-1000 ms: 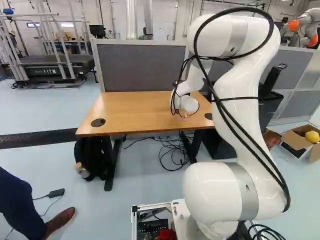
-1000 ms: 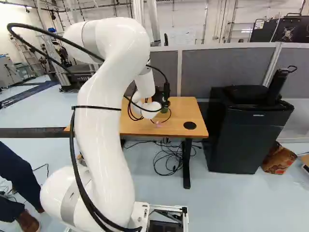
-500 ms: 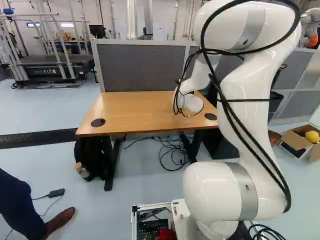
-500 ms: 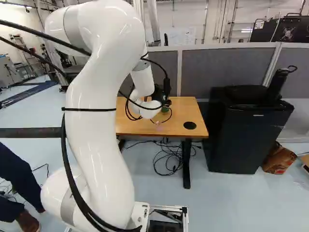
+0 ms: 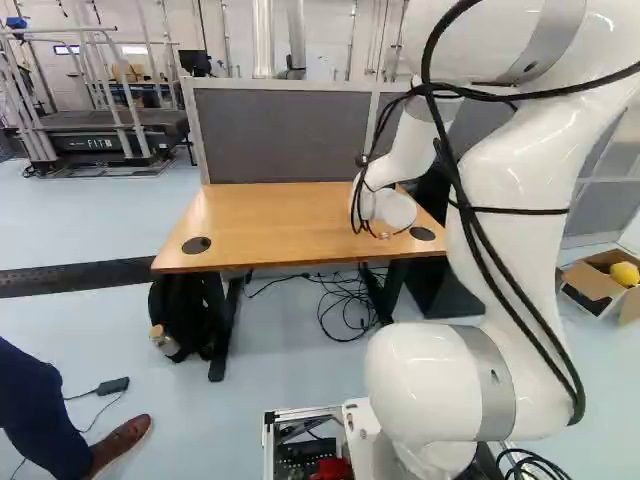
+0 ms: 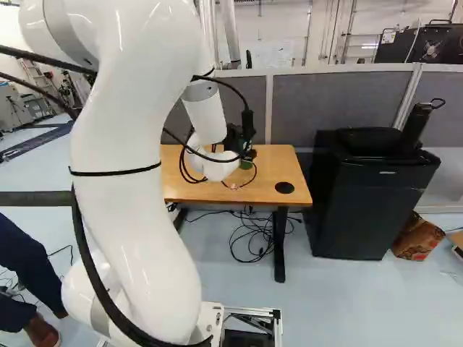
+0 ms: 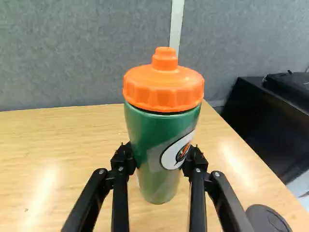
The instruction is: Pick up the green bottle from the table
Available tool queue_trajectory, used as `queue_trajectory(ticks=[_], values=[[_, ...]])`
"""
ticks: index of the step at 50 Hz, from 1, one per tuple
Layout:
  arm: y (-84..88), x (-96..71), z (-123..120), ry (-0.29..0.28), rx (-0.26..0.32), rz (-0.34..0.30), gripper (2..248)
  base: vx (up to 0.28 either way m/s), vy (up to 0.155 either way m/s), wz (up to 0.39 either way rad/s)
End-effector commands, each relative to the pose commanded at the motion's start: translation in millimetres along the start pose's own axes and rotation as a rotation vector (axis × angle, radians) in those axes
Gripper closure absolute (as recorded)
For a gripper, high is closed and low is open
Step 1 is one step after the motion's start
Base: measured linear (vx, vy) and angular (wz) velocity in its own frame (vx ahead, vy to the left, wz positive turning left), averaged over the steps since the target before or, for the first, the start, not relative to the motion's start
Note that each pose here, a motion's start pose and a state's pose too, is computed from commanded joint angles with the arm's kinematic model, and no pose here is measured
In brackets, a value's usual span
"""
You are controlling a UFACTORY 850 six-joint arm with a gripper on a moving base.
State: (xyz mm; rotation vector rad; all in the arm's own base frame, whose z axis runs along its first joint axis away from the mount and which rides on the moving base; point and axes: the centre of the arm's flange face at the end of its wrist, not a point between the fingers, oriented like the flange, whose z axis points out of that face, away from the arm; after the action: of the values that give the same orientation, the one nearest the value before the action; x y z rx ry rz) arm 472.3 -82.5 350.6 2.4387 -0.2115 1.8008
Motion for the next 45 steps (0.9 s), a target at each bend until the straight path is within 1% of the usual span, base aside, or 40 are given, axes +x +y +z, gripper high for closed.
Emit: queue_trajectory(ticks=[45], values=[[-0.7,-22.6,-91,-0.032,0.002,-0.001,137,0.000,0.000,0.000]])
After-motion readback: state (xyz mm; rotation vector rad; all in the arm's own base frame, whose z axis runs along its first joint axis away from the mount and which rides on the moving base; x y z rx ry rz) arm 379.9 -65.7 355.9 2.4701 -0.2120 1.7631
